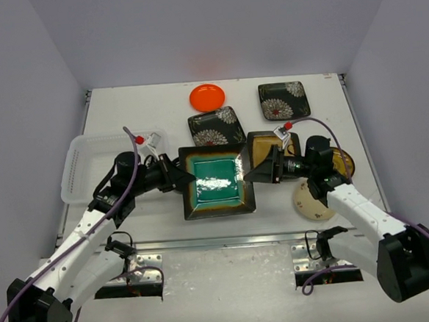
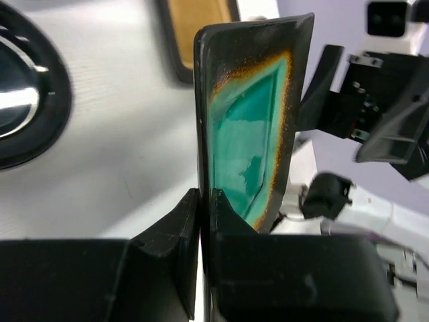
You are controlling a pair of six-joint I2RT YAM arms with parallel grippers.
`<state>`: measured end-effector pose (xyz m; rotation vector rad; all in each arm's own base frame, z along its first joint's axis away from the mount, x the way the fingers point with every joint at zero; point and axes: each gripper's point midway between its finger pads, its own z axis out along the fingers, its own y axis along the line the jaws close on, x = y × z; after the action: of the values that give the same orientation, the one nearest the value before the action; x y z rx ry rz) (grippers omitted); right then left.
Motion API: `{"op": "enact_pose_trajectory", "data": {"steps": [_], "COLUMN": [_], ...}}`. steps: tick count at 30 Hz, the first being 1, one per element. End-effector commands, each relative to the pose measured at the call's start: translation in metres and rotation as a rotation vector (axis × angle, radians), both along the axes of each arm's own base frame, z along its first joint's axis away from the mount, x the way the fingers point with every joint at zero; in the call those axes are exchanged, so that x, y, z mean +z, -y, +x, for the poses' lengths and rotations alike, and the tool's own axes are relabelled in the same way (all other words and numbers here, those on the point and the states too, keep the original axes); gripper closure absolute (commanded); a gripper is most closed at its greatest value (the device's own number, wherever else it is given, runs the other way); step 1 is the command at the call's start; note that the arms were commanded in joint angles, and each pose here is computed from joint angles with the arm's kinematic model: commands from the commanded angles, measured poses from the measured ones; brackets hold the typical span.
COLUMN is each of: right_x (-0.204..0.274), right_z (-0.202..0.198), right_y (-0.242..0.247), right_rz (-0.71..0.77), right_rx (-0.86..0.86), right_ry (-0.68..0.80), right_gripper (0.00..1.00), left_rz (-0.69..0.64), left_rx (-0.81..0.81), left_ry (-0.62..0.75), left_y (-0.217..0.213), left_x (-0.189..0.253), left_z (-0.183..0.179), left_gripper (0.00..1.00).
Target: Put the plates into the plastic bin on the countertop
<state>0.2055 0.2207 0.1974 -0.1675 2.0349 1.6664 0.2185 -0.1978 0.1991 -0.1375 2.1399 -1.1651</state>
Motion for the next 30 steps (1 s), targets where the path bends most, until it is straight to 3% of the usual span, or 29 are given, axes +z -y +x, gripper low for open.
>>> {"op": "enact_pose_trajectory", "data": {"steps": [1,5,11,19,23,30], "right_x": [0.011,-0.001,-0.008,-0.010,-0.005,-0.005], "right_z": [0.034,0.050,0.055,0.055,0.052,0.045], "right_y": [0.021,0.038,0.053,0.053,0.051,0.050], "right_rz": [-0.029,-0.144,-0.241,-0.236,-0.218,-0.217], "right_rx": [-0.101,-0.187,-0.256,-0.256,-0.239,-0.231], "right_ry": [0.049,0.054,0.065,0.054,0.062,0.062], "right_gripper": [0.01,0.01,0.01,0.01,0.01,0.01], "left_rz": [-0.171,-0.115,-0.027,-0.227,-0.314,-0.326], "left_rx": [0.263,0.442,0.936,1.344,1.460,1.536], "left_ry": [0.205,0.195,0.137,-0.032,-0.051,-0.132], "left_y": [-0.024,-0.057,-0.157,-0.206,-0.219,-0.219], "left_x": [0.112,0.131,0.149,0.129,0.128,0.095], "left_z": [0.031,0.043,0.043,0.033,0.037,0.067], "left_gripper": [1.00,1.00,1.00,1.00,1.00,1.00]}}
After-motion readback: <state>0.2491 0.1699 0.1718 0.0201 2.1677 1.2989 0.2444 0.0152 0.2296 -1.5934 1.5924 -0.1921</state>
